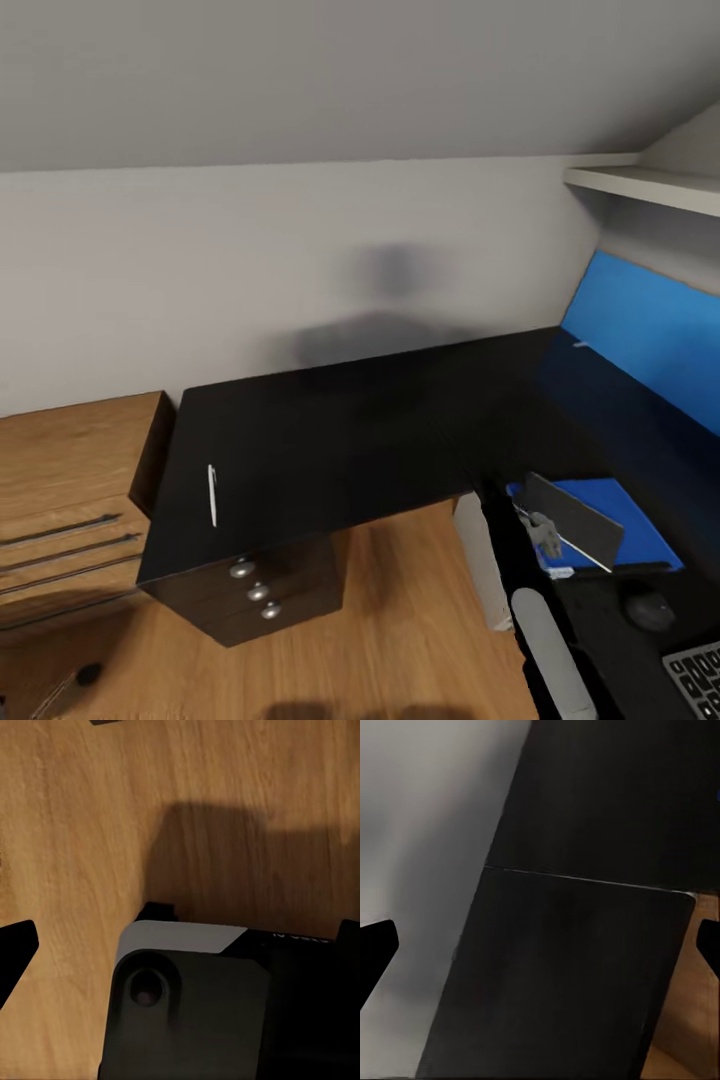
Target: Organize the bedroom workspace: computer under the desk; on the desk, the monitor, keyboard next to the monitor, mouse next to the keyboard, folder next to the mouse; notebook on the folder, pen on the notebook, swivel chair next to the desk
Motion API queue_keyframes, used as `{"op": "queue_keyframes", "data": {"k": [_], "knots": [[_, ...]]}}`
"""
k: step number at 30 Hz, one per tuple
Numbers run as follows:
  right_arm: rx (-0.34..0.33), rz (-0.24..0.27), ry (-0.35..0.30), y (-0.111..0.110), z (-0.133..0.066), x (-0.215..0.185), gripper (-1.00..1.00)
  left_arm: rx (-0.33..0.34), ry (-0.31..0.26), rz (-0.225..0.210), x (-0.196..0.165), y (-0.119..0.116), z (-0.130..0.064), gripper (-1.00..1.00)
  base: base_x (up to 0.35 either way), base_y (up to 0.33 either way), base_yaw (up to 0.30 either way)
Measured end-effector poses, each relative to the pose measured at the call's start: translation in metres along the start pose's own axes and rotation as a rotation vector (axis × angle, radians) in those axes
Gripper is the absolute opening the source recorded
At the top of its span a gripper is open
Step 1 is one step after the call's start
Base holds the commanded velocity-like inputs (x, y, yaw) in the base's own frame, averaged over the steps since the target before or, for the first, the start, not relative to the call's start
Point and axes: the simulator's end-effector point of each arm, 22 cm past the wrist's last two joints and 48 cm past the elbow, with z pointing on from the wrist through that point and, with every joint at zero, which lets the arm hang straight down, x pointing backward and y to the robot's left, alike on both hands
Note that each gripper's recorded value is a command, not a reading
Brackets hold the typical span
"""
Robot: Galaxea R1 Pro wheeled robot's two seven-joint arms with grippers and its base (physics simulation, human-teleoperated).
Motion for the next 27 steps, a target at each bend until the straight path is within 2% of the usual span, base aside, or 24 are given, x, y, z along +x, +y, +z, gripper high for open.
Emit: {"op": "queue_keyframes", "data": {"k": [3,6,7,9,12,16,24,27], "knots": [[0.000,-0.058,-0.036,0.002,-0.003,0.008,1.00,0.000,-0.002,0.000,-0.001,0.000,0.000,1.00,0.000,0.000,0.249],[-0.027,-0.139,-0.110,0.012,-0.009,0.015,1.00,0.001,-0.004,0.000,-0.002,0.000,0.000,1.00,0.000,0.000,0.262],[-0.043,-0.209,-0.148,0.015,-0.015,0.025,1.00,0.001,-0.005,-0.001,-0.002,0.000,0.000,1.00,0.000,0.000,0.268],[-0.074,-0.328,-0.160,0.022,-0.027,0.055,1.00,0.001,-0.006,-0.001,-0.002,0.000,0.000,1.00,0.000,0.000,0.272],[-0.135,-0.400,-0.180,0.042,-0.041,0.076,1.00,0.001,-0.008,-0.001,-0.003,0.000,-0.001,1.00,0.000,0.000,0.276],[-0.196,-0.435,-0.220,0.056,-0.053,0.085,1.00,0.002,-0.009,-0.001,-0.004,-0.001,-0.001,1.00,0.000,0.000,0.278],[-0.213,-0.436,-0.224,0.062,-0.061,0.099,1.00,0.002,-0.013,-0.001,-0.005,-0.001,-0.001,1.00,0.000,0.000,0.279],[-0.218,-0.452,-0.217,0.062,-0.063,0.106,1.00,0.002,-0.014,-0.002,-0.005,-0.001,-0.001,1.00,0.000,0.000,0.279]]}}
